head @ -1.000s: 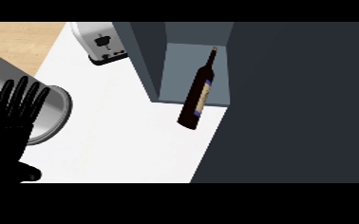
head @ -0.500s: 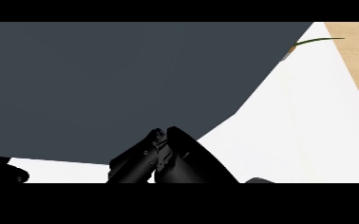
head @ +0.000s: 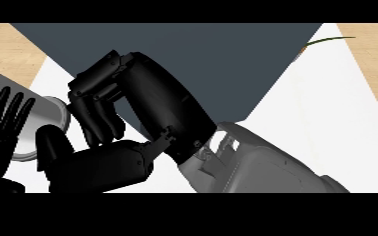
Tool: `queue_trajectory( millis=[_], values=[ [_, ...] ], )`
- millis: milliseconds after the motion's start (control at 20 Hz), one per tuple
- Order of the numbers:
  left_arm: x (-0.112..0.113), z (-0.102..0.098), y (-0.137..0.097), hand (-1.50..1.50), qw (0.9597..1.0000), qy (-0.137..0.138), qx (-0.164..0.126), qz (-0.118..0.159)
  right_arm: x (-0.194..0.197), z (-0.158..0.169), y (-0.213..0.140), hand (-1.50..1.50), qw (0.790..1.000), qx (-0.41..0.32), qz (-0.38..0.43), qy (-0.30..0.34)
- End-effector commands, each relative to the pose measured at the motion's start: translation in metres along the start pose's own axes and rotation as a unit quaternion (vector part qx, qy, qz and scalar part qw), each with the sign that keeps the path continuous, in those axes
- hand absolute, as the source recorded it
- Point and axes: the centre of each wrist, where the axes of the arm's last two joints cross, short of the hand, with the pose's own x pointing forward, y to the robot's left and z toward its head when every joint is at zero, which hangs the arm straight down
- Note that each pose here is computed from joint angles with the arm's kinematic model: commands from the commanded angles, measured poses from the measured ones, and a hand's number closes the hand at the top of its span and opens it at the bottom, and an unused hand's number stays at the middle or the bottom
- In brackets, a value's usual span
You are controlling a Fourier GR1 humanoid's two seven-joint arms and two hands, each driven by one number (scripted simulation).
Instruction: Pick up the wine, place it into the cabinet and close the cabinet
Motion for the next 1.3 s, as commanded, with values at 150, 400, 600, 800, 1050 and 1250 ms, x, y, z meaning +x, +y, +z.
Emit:
queue_trajectory(
  millis=[150, 400, 600, 800, 1050, 1250],
  values=[
    [-0.002, 0.002, 0.008, -1.50, 1.0000, 0.002, 0.007, -0.004, -0.029, -0.023, -0.040, 1.50, 0.998, -0.040, -0.043, 0.031],
    [-0.009, 0.000, -0.003, -1.50, 1.0000, -0.003, 0.001, -0.002, -0.070, -0.028, -0.061, 1.50, 0.997, -0.064, -0.021, 0.040],
    [0.007, -0.006, 0.009, -1.50, 0.9999, -0.008, 0.009, -0.004, -0.079, -0.023, -0.086, 1.50, 0.997, -0.070, -0.002, 0.039],
    [0.013, -0.013, 0.013, -1.50, 1.0000, -0.008, 0.004, 0.003, -0.068, -0.039, -0.106, 1.50, 0.997, -0.074, 0.007, 0.036],
    [0.000, -0.008, 0.006, -1.50, 1.0000, 0.000, -0.008, -0.004, -0.076, -0.031, -0.129, 1.50, 0.995, -0.088, 0.025, 0.035],
    [0.011, -0.015, 0.009, -1.50, 0.9998, -0.010, -0.017, 0.006, -0.092, -0.029, -0.135, 1.50, 0.995, -0.091, 0.027, 0.035]
  ],
)
